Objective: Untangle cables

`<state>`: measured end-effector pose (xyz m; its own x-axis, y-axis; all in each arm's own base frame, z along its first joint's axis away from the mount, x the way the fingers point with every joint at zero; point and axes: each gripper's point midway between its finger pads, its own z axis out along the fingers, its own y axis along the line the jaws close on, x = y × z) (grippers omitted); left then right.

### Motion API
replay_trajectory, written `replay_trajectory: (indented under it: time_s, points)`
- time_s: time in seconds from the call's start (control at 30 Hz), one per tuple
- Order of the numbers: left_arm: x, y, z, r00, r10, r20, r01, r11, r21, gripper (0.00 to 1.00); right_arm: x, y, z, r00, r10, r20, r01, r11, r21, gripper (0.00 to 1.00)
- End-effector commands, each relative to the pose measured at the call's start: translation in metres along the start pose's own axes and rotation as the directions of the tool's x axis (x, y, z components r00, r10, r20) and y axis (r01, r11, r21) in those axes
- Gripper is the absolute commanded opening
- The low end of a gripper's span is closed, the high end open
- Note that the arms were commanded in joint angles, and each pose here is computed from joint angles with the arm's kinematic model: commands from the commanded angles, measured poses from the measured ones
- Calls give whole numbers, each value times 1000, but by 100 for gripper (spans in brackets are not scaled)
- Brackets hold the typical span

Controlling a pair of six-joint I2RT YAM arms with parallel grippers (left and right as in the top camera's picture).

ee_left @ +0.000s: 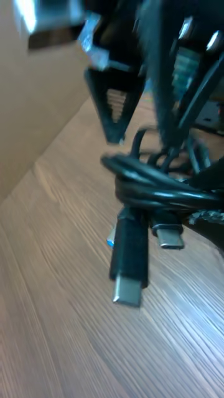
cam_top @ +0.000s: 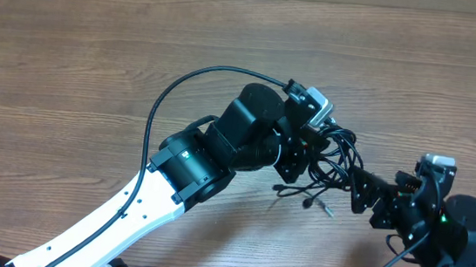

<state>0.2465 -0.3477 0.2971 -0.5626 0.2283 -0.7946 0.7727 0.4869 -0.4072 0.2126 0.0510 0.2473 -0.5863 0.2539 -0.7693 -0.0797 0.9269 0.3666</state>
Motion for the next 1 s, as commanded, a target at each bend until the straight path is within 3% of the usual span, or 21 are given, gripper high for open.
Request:
replay_trajectory:
  time_s: [0.0, 0.17, 0.3, 0.57, 0.8, 0.97]
  points:
    - [-15, -29, -15, 996, 82, 40, -87, 988, 124, 4, -1, -22, 10, 1000, -3, -17, 5, 993, 119, 94]
    - [-13, -33, -16, 992, 117, 40, -121, 981, 149, 4, 5, -54, 20, 995, 80, -51, -62, 956, 288, 93]
    - [-14, -32, -16, 989, 141, 44, -146, 979, 144, 4, 13, -61, 33, 988, 109, -111, -68, 944, 322, 93]
    - [-16, 9, -23, 997, 75, 30, -76, 997, 22, 4, 35, -83, 39, 961, 194, -195, -90, 891, 444, 93]
    - [-24, 26, -35, 998, 27, 56, -26, 1000, -10, 4, 40, -83, 39, 950, 243, -196, -132, 882, 452, 93]
    - [-20, 27, -34, 999, 19, 40, -18, 1000, -14, 4, 43, -67, 44, 938, 260, -230, -163, 914, 371, 93]
